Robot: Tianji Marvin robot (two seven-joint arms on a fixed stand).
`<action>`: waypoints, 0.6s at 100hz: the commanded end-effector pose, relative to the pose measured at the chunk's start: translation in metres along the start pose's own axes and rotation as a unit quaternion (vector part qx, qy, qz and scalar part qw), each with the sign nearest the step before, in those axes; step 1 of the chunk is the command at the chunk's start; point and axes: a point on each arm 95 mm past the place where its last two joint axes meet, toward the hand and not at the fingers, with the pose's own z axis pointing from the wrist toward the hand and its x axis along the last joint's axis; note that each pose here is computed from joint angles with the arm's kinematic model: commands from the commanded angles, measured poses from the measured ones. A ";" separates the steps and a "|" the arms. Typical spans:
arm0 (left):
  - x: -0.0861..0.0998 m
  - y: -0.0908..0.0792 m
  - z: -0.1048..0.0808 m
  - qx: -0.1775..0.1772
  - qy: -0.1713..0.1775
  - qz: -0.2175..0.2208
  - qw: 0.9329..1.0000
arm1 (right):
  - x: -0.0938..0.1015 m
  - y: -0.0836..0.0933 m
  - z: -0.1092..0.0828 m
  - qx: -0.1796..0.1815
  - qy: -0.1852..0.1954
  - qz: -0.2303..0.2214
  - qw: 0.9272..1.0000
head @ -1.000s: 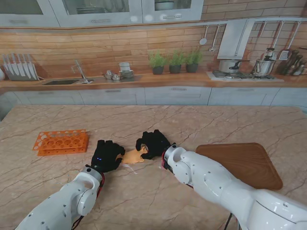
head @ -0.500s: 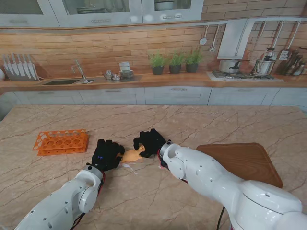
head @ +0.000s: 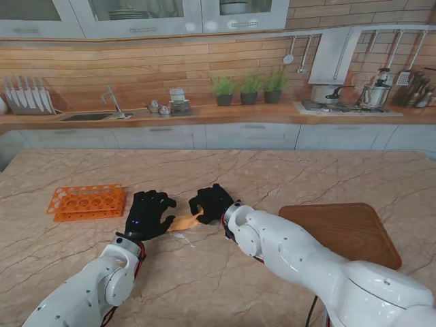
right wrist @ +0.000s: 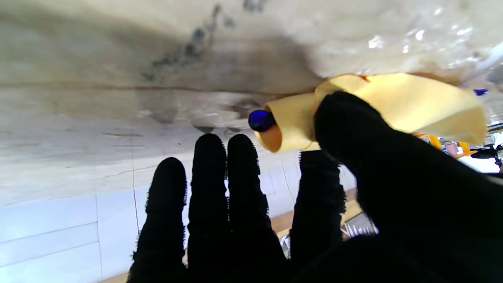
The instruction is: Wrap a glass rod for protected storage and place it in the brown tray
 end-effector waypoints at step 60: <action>0.039 0.003 0.027 -0.080 0.015 -0.010 0.997 | 0.001 -0.004 -0.035 -0.027 -0.010 0.008 1.000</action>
